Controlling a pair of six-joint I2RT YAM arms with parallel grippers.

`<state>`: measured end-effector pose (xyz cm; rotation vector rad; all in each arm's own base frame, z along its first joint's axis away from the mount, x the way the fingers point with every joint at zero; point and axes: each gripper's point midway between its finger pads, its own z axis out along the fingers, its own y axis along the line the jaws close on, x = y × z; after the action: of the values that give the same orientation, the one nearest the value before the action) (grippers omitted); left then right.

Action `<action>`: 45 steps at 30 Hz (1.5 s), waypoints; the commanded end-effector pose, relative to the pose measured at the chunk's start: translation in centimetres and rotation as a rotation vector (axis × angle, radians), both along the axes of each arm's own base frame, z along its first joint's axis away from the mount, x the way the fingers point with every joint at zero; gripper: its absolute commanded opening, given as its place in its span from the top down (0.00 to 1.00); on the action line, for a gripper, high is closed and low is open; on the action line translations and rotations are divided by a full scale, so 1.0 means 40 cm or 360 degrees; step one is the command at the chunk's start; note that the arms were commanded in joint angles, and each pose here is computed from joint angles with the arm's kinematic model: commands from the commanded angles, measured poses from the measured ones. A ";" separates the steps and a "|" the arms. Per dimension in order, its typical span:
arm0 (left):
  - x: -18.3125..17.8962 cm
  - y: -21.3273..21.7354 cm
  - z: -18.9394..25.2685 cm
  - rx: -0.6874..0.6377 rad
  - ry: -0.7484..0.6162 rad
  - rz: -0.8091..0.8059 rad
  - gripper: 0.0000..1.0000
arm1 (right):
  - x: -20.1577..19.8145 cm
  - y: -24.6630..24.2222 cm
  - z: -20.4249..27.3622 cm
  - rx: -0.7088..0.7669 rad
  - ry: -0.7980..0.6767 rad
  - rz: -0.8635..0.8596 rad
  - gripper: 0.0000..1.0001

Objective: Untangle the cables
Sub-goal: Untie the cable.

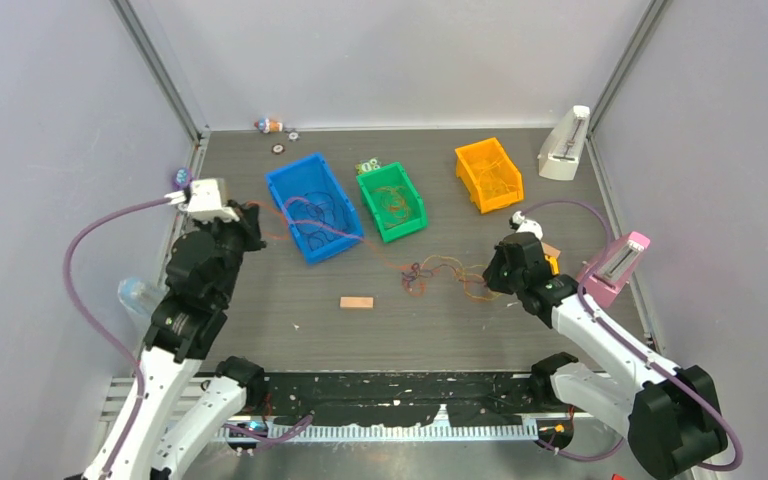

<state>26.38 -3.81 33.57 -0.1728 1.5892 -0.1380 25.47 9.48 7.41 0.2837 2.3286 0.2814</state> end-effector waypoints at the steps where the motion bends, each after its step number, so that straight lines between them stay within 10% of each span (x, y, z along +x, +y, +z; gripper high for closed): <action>1: 0.026 -0.151 -0.017 0.0016 0.0093 -0.0493 1.00 | 0.025 0.080 0.104 0.0144 -0.0158 0.0288 0.95; 27: 0.040 -0.192 -0.324 0.0174 0.0866 -0.0528 0.98 | 0.025 0.135 0.306 0.0227 -0.0410 0.0553 0.95; 37: 0.046 -0.245 -0.311 0.0113 0.0754 -0.0649 0.27 | 0.028 0.141 0.313 0.0198 -0.0366 0.0598 0.95; 45: 0.055 -0.381 -0.273 0.0115 0.0508 -0.0979 0.19 | 0.033 0.149 0.359 0.0193 -0.0403 0.0644 0.95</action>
<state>27.51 -16.07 20.02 0.2896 2.0836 -0.4439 26.31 14.99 19.36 -0.1192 2.1595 0.6022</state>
